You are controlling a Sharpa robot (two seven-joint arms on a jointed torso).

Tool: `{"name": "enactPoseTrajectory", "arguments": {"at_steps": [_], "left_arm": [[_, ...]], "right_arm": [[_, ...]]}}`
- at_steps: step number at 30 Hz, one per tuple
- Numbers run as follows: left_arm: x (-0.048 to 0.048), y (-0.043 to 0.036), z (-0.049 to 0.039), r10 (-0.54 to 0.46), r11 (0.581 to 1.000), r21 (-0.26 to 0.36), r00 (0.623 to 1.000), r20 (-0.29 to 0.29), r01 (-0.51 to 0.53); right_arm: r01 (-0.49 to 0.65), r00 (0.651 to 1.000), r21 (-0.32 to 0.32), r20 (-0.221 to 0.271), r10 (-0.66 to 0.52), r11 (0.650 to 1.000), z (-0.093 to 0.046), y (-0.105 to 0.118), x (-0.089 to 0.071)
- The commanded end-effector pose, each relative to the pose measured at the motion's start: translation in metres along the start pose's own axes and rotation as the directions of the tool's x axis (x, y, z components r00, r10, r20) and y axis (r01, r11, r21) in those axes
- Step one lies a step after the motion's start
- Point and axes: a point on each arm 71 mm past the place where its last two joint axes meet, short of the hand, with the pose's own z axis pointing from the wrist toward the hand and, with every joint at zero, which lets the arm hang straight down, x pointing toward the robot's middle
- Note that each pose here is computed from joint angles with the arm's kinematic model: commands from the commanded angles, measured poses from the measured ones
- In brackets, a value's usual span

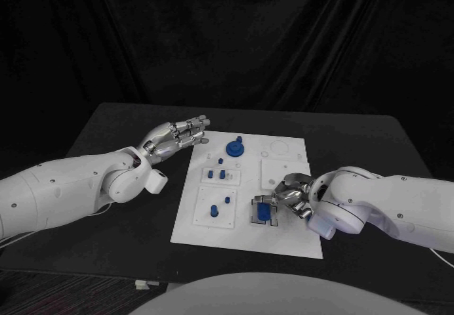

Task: Assemble the parts on the task board

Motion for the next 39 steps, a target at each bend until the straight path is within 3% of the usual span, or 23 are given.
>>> {"name": "enactPoseTrajectory", "arguments": {"at_steps": [1, 17, 39], "left_arm": [[0.0017, -0.0005, 0.0005, -0.014, 1.000, 0.013, 1.000, -0.007, 0.014], [0.0021, 0.0001, 0.0003, -0.016, 1.000, 0.009, 1.000, -0.009, 0.016], [0.0022, 0.0012, -0.0005, -0.019, 1.000, 0.003, 1.000, -0.012, 0.019]], "right_arm": [[0.017, 0.999, 0.031, -0.033, -0.016, 0.999, 0.0009, -0.0030, 0.0031], [0.034, 0.998, 0.038, -0.058, -0.032, 0.999, 0.0017, -0.0030, 0.0055], [0.021, 0.999, 0.026, -0.042, -0.020, 0.999, 0.0011, -0.0041, 0.0032]]}}
